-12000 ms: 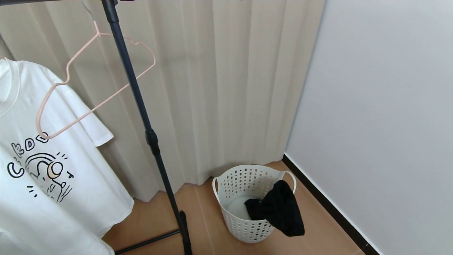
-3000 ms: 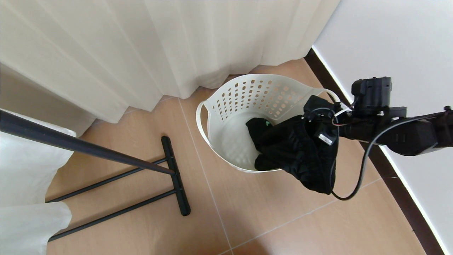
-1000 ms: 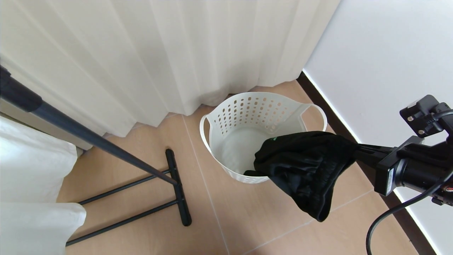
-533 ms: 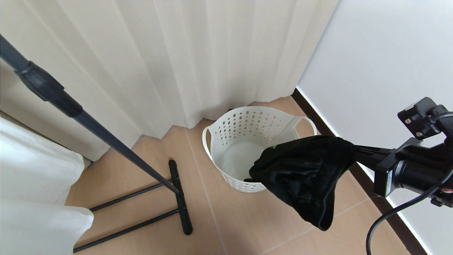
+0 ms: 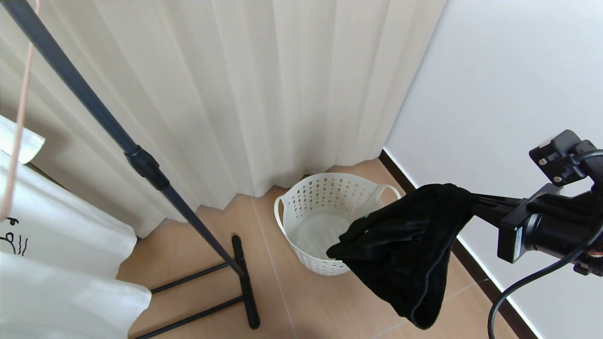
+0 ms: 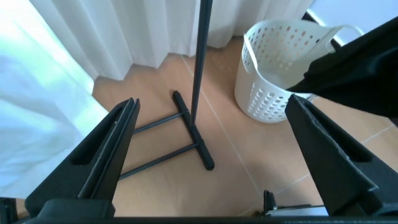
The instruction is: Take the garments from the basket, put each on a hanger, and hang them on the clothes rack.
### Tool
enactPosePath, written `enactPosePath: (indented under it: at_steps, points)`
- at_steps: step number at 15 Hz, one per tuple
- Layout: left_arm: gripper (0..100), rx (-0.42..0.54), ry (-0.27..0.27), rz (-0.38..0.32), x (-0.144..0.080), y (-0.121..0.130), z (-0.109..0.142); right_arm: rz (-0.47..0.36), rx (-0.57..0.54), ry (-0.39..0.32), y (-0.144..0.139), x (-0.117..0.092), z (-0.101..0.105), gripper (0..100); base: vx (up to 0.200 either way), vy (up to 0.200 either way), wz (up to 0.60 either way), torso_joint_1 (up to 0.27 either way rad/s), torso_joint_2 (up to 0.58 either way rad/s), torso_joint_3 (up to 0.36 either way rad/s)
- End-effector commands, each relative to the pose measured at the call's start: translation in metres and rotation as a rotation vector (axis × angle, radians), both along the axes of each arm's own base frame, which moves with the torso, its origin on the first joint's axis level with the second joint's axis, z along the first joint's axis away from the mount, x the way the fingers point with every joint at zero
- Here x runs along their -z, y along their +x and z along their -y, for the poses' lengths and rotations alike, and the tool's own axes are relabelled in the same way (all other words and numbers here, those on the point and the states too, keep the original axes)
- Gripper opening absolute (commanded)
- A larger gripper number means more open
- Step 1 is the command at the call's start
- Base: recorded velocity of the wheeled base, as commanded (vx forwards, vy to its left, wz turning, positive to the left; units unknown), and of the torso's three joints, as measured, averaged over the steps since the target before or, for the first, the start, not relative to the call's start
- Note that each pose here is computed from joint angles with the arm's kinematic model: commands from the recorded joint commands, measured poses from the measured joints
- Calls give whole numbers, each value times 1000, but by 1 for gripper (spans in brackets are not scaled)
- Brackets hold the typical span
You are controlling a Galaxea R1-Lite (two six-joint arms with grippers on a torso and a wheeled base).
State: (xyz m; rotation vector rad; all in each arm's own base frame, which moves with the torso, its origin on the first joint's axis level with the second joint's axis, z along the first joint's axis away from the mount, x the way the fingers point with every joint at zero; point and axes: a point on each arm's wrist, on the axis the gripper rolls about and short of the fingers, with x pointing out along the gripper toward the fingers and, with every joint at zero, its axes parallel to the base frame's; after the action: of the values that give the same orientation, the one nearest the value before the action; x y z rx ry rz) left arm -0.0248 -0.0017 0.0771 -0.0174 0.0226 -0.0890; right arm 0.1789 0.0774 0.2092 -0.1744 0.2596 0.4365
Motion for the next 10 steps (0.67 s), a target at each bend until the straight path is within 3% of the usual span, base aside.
enactPosePath:
  at_steps: [1,10]
  points:
    - [100,1,0,-1,0,0,0,-1,1,-1,1,0,0,0,0,0,0,144,-486,-134]
    - [100,1,0,-1,0,0,0,0,1,1,0,0,0,0,0,0,0,183,-517,-135]
